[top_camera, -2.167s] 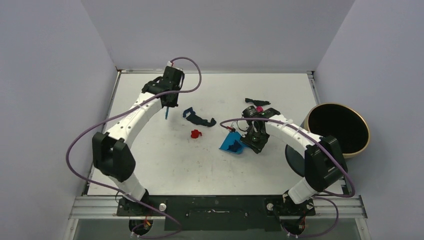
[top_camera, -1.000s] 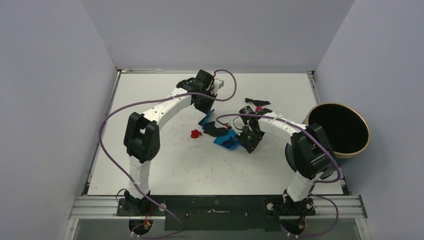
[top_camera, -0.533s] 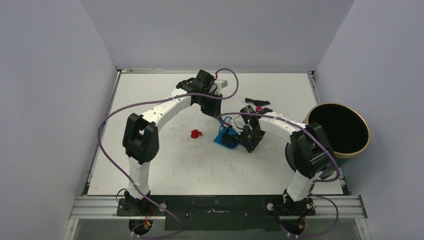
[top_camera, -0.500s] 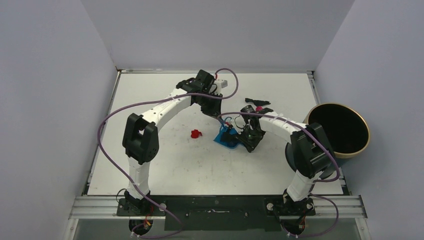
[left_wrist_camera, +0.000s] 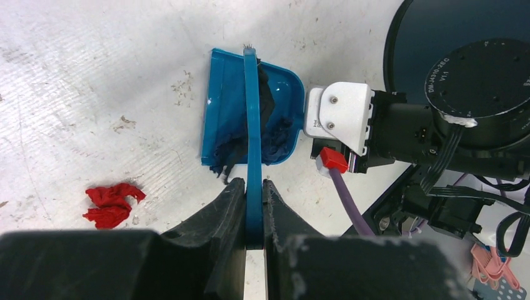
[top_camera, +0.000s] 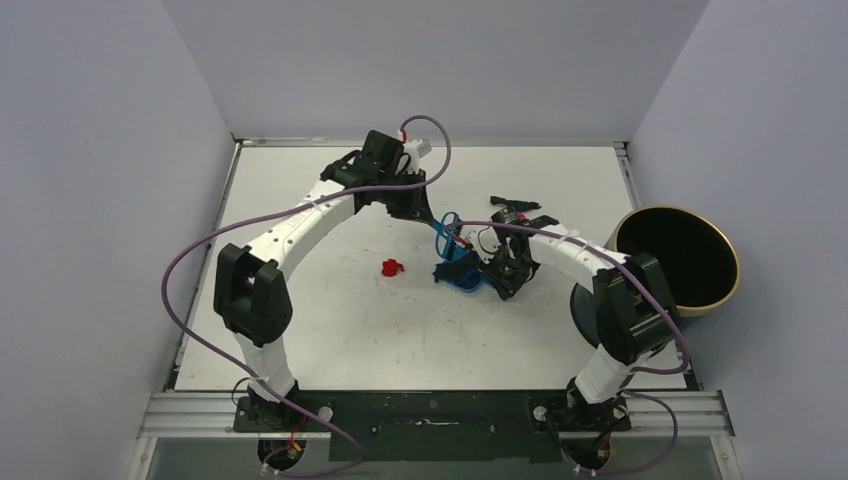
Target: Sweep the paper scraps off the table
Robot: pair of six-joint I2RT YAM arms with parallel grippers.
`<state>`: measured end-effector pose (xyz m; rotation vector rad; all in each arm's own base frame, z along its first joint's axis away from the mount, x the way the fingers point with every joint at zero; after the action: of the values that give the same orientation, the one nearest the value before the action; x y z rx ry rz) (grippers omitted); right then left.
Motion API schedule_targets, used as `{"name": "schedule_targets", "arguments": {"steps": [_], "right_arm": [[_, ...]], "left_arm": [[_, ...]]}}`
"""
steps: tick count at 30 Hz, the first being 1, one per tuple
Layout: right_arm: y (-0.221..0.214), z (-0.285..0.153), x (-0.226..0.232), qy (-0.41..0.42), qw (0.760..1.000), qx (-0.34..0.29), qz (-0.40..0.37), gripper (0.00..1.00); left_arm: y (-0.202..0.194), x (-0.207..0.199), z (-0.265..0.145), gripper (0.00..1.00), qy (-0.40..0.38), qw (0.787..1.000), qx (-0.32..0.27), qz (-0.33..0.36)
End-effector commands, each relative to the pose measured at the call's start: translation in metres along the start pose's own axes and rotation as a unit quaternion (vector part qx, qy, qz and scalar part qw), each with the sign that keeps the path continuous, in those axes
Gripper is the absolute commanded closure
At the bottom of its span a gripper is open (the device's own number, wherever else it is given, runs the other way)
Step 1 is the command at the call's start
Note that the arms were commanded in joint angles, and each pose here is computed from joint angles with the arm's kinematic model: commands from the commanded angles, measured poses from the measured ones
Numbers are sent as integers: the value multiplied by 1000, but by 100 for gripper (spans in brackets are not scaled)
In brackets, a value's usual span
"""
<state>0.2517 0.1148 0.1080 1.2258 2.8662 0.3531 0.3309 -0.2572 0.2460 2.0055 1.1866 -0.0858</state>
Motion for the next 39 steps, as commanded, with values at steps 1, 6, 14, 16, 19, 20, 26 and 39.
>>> {"name": "schedule_targets", "arguments": {"steps": [1,6,14,16,19,20,26,39], "right_arm": [[7,-18,3,-4,999,-43,-7,95],[3,-18,5,2,999,-35,-10,95],[-2,-25,15,3,999,-18,-26,95],[-3,-28,18,4,999,-16,-29,95],[-3,-29,23,5,999,-11,-35,95],[-4,-29,24,6,999,-7,-37,95],[-7,-19,29,10,999,19,-50,95],[4,0,34,34,997,43,-55,95]], "left_arm": [[19,-4,-25,98,7,998,-67,10],[17,2,-43,98,69,994,-82,21],[-7,31,-81,99,254,964,-30,66],[-14,38,-86,98,285,955,-10,77],[-24,49,-87,99,327,941,23,86],[-28,52,-87,99,336,937,35,88],[-45,65,-62,99,331,935,92,86],[-44,19,-18,99,87,993,69,31]]}}
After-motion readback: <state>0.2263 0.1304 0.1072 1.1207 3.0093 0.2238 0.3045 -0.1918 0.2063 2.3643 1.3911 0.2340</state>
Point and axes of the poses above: each gripper's point midway between its finger pads, its own z axis out along the fingers, its own x axis along the line the jaws close on, y = z × x, the point moved 8 cm from there along -z, back along the fingers, and after that the axes turned 10 degrees about z, right-handed, at the moved point
